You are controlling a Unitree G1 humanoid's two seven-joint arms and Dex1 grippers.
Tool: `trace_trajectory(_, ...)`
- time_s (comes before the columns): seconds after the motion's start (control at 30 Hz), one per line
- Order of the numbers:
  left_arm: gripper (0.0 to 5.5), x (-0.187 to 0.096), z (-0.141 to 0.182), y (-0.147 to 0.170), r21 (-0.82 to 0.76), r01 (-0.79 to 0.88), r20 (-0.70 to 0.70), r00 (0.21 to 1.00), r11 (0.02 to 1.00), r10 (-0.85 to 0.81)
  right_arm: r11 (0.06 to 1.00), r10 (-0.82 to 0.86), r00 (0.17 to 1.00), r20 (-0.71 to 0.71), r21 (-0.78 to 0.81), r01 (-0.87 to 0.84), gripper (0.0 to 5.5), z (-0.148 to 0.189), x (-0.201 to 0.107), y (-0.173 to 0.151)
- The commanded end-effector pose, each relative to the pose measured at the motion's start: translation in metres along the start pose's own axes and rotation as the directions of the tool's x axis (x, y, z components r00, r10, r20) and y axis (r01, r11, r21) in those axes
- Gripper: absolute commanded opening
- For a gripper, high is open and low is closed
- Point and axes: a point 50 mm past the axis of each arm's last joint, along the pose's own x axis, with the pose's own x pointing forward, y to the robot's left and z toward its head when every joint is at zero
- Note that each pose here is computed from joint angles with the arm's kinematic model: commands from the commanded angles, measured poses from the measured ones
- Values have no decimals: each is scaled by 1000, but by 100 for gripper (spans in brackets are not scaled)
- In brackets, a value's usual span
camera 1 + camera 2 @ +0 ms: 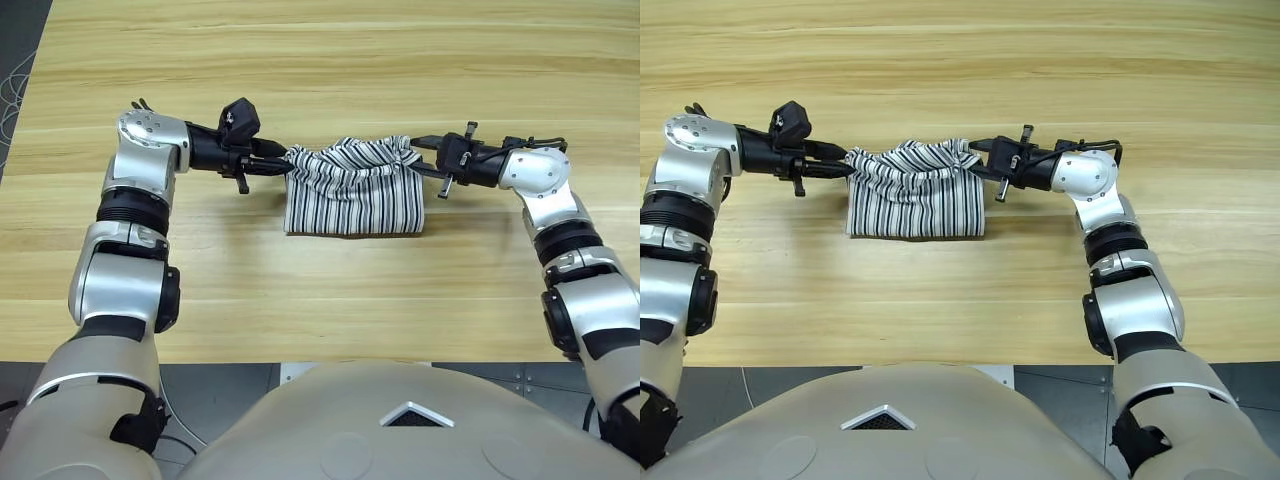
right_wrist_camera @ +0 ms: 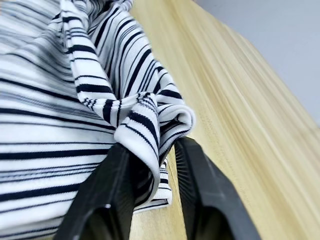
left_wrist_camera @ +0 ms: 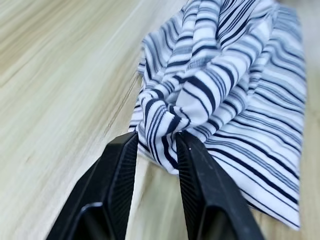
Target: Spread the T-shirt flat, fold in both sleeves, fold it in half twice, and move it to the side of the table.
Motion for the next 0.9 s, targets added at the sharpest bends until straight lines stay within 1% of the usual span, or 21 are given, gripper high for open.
trace_trajectory(0.03,139,-2,6,8,16,-58,8,998,998,58,985,-17,999,51,173,8,139,-2,2,-2)
trace_trajectory(0.13,139,-2,6,9,1,-64,21,998,998,64,945,-48,998,49,324,29,139,-8,2,-2)
trace_trajectory(0.2,139,-4,6,10,0,-70,22,997,998,69,915,-80,996,43,399,56,139,-10,0,-6)
trace_trajectory(0.37,139,-16,15,17,-44,-101,115,988,994,105,838,-161,984,-75,517,176,139,-23,-4,-13)
trace_trajectory(0.5,139,-26,17,22,-78,-138,154,977,987,149,674,-251,963,-93,698,243,139,-26,-9,-23)
trace_trajectory(0.53,139,-26,17,22,-79,-144,154,976,986,155,647,-272,956,-108,715,265,139,-28,-12,-25)
trace_trajectory(0.6,139,-28,16,23,-80,-156,164,972,985,167,627,-296,949,-114,726,282,139,-28,-16,-28)
trace_trajectory(0.67,139,-29,19,21,-59,-154,193,967,986,163,670,-340,940,-41,691,273,139,-19,-19,-33)
trace_trajectory(0.73,139,-28,24,16,-5,-124,235,964,992,121,781,-386,915,119,570,255,139,3,-17,-35)
trace_trajectory(0.8,139,-30,28,9,53,-101,266,960,994,83,900,-318,911,264,386,202,139,26,-9,-20)
trace_trajectory(0.83,139,-32,31,7,66,-106,278,957,992,84,941,-265,914,306,291,175,139,33,-5,-10)
trace_trajectory(0.9,139,-37,32,7,65,-130,290,951,989,106,980,-171,916,362,155,121,139,44,3,9)
